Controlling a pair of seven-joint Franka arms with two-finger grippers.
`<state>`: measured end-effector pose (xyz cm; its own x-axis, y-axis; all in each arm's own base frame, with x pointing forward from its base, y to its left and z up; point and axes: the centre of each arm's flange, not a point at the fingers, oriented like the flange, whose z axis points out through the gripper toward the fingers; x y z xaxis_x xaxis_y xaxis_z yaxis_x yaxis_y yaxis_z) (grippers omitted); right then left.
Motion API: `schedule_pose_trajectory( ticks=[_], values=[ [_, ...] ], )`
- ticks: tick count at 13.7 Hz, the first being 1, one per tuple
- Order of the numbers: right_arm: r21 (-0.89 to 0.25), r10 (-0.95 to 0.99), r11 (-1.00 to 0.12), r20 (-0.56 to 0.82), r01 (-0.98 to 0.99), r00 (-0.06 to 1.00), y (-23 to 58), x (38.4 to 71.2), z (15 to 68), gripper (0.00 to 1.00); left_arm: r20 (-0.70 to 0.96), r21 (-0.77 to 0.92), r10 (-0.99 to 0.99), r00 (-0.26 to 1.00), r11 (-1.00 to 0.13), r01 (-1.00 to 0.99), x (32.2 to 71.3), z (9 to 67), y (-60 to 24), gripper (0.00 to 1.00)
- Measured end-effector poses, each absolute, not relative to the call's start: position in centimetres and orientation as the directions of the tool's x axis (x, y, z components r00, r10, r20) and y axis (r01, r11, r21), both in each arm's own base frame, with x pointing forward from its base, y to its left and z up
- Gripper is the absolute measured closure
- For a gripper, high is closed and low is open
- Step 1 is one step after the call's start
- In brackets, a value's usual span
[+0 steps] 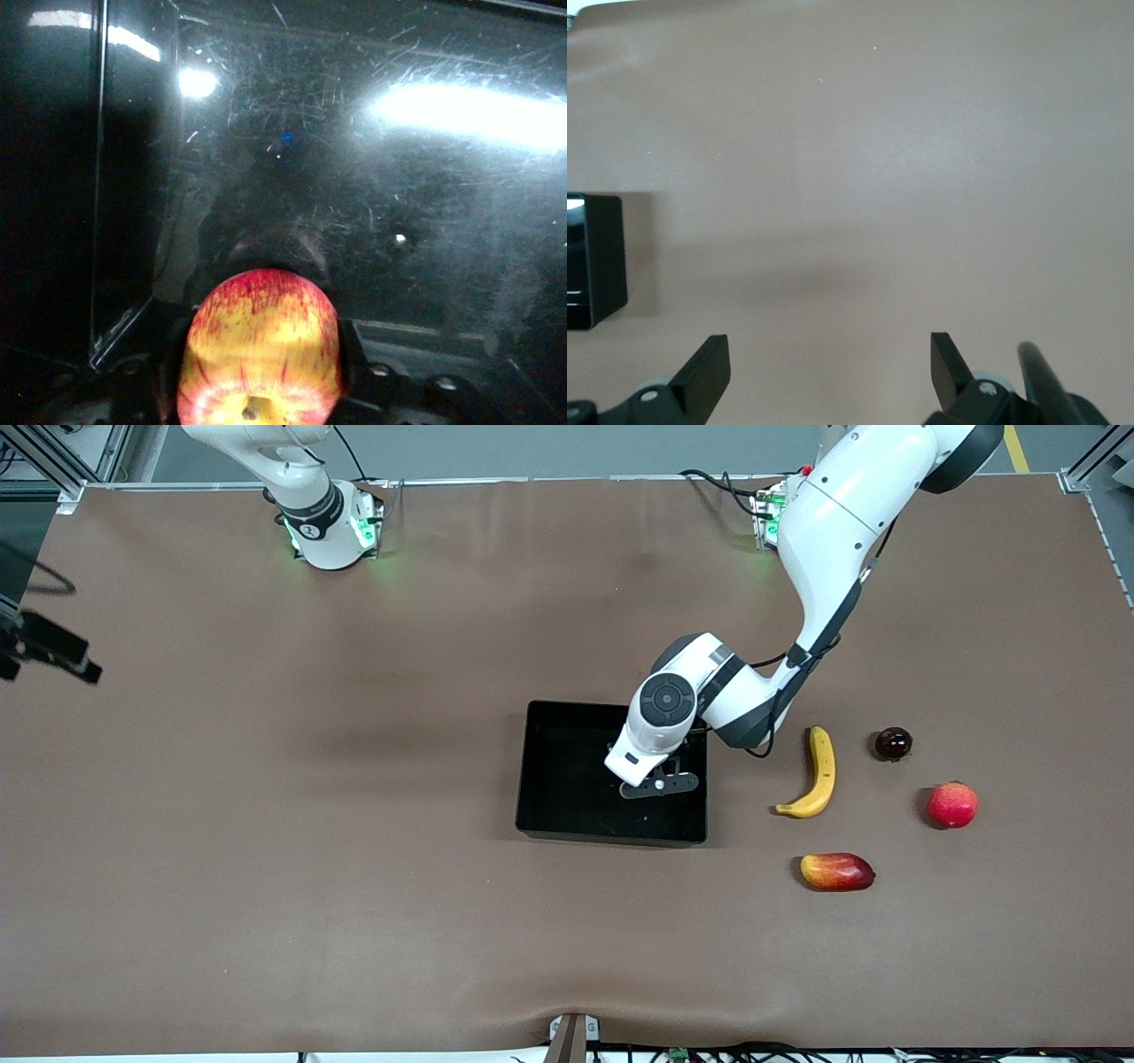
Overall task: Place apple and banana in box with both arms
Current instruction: 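Open the left gripper to release the red-yellow apple into the tray, then move the left gripper down to the yellow banana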
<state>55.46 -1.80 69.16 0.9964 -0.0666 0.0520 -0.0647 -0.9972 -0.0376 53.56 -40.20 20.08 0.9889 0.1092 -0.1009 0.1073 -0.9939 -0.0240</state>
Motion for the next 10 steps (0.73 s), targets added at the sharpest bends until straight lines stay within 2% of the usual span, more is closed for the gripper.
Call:
schedule_pose_trajectory(
  ticks=[2, 4, 7, 10],
  values=[
    [-0.037, -0.064, -0.997, 0.052, -0.062, 0.997, -1.7, 53.4, 70.8, 0.00, -0.075, -0.011, 0.113, 0.991, -0.994, 0.113, 54.3, 21.5, -40.2, 0.01],
    [-0.036, -0.079, -0.996, 0.028, -0.078, 0.997, -2.5, 52.6, 70.1, 0.00, -0.019, 0.003, 0.145, 0.989, -0.989, 0.145, 56.5, 26.4, -38.9, 0.00],
    [-0.035, -0.078, -0.996, -0.022, -0.078, 0.997, -2.4, 53.2, 66.6, 0.00, 0.050, -0.016, 0.211, 0.976, -0.977, 0.212, 60.2, 34.9, -32.6, 0.00],
    [-0.035, -0.075, -0.996, -0.027, -0.076, 0.997, -2.2, 53.6, 65.0, 0.00, 0.057, -0.039, 0.169, 0.984, -0.984, 0.171, 63.5, 36.7, -24.1, 0.00]
  ],
)
